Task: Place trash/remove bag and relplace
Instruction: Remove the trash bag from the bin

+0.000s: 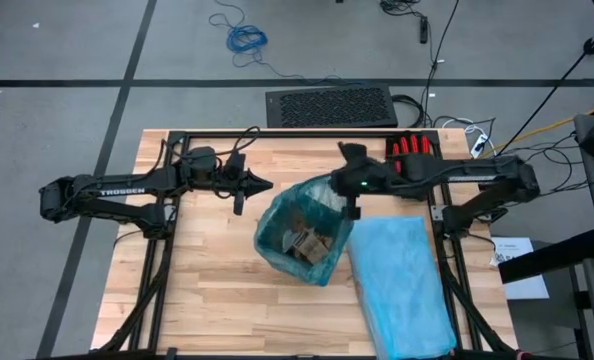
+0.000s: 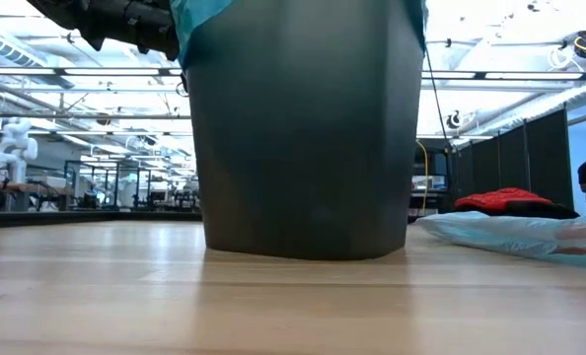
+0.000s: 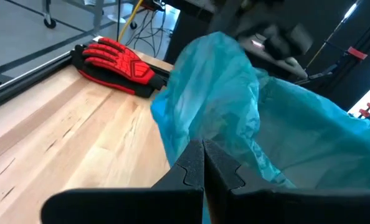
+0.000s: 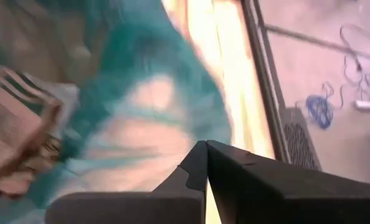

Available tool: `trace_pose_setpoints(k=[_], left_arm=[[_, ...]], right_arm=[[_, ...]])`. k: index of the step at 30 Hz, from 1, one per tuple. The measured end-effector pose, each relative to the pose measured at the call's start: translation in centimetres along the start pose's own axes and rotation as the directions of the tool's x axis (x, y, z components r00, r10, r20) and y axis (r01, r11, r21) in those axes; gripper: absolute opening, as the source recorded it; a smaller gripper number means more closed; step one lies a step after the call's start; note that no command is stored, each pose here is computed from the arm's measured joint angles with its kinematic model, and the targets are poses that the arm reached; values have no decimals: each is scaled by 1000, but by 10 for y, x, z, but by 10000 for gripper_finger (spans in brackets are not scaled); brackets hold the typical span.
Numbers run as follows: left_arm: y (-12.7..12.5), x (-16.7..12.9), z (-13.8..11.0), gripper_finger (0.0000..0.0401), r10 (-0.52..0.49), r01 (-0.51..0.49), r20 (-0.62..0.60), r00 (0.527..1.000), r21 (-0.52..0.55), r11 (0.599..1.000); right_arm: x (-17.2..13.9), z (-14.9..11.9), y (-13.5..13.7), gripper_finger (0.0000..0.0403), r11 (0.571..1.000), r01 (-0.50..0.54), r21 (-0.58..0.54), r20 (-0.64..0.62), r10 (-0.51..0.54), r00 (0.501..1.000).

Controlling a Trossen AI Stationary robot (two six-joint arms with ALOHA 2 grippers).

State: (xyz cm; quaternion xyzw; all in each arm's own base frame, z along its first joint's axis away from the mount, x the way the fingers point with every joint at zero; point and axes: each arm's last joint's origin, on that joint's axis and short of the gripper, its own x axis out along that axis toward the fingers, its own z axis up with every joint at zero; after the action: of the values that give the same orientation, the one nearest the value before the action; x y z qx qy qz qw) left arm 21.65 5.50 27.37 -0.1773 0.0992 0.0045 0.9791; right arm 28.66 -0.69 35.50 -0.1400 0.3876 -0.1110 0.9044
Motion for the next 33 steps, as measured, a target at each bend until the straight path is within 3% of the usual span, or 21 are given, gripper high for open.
trace_pose_setpoints(k=[9, 15, 20, 23, 28, 33], left_arm=[[2, 0, -3, 1, 34, -34, -21, 999, 7, 999], [2, 0, -2, 1, 34, -34, -19, 999, -12, 999], [2, 0, -2, 1, 34, -34, -18, 999, -17, 999], [2, 0, -2, 1, 34, -34, -18, 999, -17, 999], [2, 0, -2, 1, 36, -36, -17, 999, -18, 999], [2, 0, -2, 1, 36, -36, -17, 999, -19, 999]], right_arm=[[-68, -9, 11, 0, 998, -70, -8, 48, 70, 996], [-82, -40, 35, 0, 986, -160, 52, -208, 167, 964], [-72, -56, 63, 0, 949, -280, 143, -281, 310, 909], [-57, -63, 77, 0, 940, -307, 151, -249, 336, 908], [-26, -69, 85, 0, 954, -236, 184, -131, 262, 956], [-10, -70, 72, 0, 968, -102, 229, -92, 126, 988]])
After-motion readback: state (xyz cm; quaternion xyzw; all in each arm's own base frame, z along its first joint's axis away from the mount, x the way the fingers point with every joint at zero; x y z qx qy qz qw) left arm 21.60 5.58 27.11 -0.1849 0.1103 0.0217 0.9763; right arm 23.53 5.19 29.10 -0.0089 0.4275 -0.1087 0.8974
